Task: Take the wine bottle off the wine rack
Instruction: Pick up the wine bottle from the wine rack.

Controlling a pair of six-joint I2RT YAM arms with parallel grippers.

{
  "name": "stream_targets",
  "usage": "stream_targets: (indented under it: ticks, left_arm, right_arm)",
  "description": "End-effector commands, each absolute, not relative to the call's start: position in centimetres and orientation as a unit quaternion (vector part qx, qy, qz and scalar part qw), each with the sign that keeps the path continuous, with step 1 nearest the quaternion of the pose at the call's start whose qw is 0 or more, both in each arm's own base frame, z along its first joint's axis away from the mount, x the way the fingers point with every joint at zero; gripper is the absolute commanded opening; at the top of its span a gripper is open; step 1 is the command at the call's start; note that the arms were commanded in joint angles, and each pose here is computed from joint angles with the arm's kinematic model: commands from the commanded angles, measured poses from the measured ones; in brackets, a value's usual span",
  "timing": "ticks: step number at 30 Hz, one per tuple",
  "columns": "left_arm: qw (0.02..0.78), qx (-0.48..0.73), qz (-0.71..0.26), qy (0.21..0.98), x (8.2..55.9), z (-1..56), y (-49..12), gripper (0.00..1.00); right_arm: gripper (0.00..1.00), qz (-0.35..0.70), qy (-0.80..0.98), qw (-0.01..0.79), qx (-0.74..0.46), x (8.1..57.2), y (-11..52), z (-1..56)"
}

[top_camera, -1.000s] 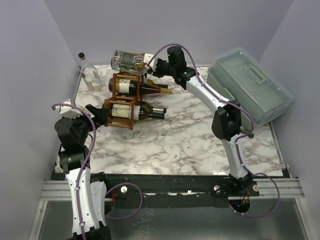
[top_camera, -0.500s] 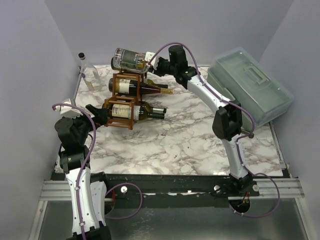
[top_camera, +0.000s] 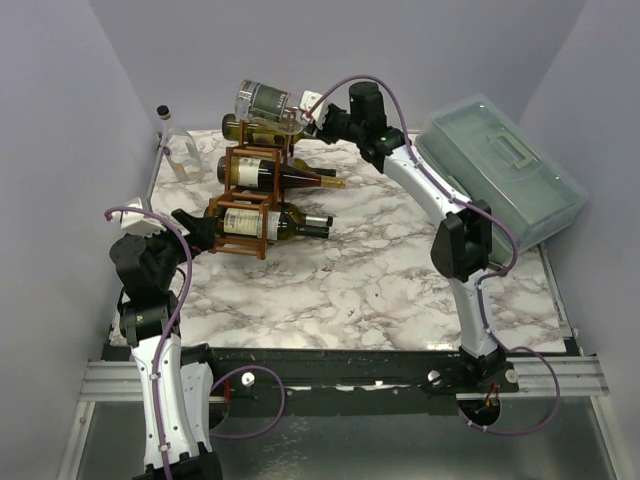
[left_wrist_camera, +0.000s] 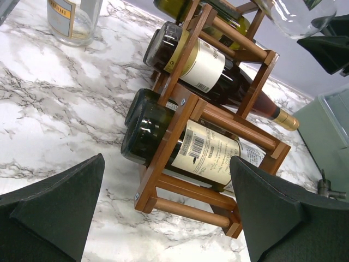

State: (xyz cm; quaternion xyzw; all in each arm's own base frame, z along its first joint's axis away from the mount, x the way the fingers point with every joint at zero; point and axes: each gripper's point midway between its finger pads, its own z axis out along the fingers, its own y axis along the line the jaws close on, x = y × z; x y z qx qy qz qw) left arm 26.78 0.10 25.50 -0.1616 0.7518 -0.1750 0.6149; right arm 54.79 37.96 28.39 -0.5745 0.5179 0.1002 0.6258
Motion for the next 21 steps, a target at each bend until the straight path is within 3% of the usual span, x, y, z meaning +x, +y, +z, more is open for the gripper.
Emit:
stream_targets:
  ticks: [1,21]
  left_arm:
    - [0.611,-0.160,-0.170,0.757,26.7,24.9,0.3,0.99]
    - [0.646,-0.105,-0.214,0.725,26.0,27.9,-2.0,0.99]
  right_arm:
    - [0.00,0.071,0.395,0.759,-0.513,52.1,36.1,44.7]
    - [0.00,0.086,0.458,0.715,-0.521,47.2,29.1,45.1]
